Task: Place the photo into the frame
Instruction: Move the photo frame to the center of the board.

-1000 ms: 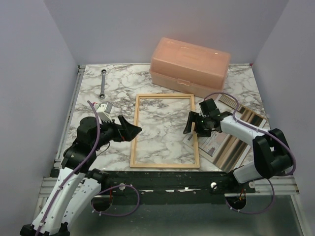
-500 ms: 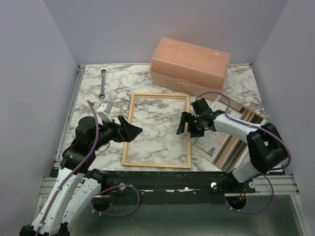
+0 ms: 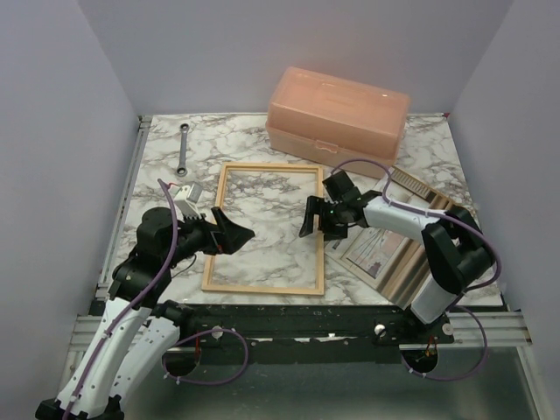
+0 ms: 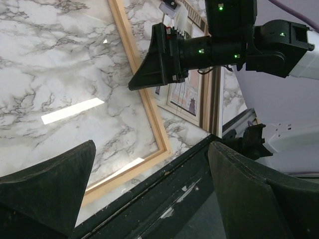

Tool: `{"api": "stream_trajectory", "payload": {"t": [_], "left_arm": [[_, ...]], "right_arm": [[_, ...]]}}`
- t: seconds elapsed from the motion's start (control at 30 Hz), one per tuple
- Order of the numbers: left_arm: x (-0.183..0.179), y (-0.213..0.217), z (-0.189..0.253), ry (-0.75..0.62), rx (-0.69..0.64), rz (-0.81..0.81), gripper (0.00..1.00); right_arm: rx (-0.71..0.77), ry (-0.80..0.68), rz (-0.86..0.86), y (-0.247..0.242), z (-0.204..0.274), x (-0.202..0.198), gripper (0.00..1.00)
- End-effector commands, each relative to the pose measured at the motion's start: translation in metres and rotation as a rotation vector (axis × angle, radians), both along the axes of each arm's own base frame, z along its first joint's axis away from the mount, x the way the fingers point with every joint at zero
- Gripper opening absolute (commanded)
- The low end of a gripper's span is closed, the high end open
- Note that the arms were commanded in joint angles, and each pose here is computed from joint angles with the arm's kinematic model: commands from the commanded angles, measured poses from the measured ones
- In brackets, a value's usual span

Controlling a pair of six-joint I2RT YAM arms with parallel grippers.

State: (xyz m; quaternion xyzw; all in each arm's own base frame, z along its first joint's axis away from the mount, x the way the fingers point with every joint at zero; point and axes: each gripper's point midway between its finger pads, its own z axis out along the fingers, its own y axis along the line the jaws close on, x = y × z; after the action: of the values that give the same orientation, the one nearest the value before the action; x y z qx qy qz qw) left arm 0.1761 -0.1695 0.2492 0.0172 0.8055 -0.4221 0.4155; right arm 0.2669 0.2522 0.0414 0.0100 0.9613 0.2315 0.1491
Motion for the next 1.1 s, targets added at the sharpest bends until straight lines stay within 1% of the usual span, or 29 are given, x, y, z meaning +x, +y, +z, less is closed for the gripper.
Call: {"api": "stream_trajectory", "payload": {"t": [0.0,0.3,0.57,0.77,0.97,1.07], "left_arm": [[-0.005,-0.006,-0.009,0.039,-0.011,-0.036,0.99],[-0.005,-0.008,-0.017,0.069,-0.005,-0.044,0.98],[-0.001,-0.017,-0.031,0.123,-0.01,-0.061,0.98],[0.003,-0.041,-0.047,0.187,0.01,-0.101,0.99],[0.006,-0.08,-0.068,0.28,0.055,-0.167,0.98],[0.008,-0.099,-0.078,0.304,0.084,-0.207,0.98]], "right_arm": [[0.051,-0.027,0.026,0.027,0.009,0.01,0.85],[0.057,-0.028,0.047,0.043,0.011,0.011,0.85],[0.031,-0.025,0.018,0.032,0.008,0.004,0.86],[0.001,-0.025,-0.002,0.016,0.007,-0.006,0.86],[0.012,-0.035,-0.036,-0.002,0.023,-0.009,0.88],[0.021,-0.042,-0.059,-0.015,0.034,-0.008,0.88]]}}
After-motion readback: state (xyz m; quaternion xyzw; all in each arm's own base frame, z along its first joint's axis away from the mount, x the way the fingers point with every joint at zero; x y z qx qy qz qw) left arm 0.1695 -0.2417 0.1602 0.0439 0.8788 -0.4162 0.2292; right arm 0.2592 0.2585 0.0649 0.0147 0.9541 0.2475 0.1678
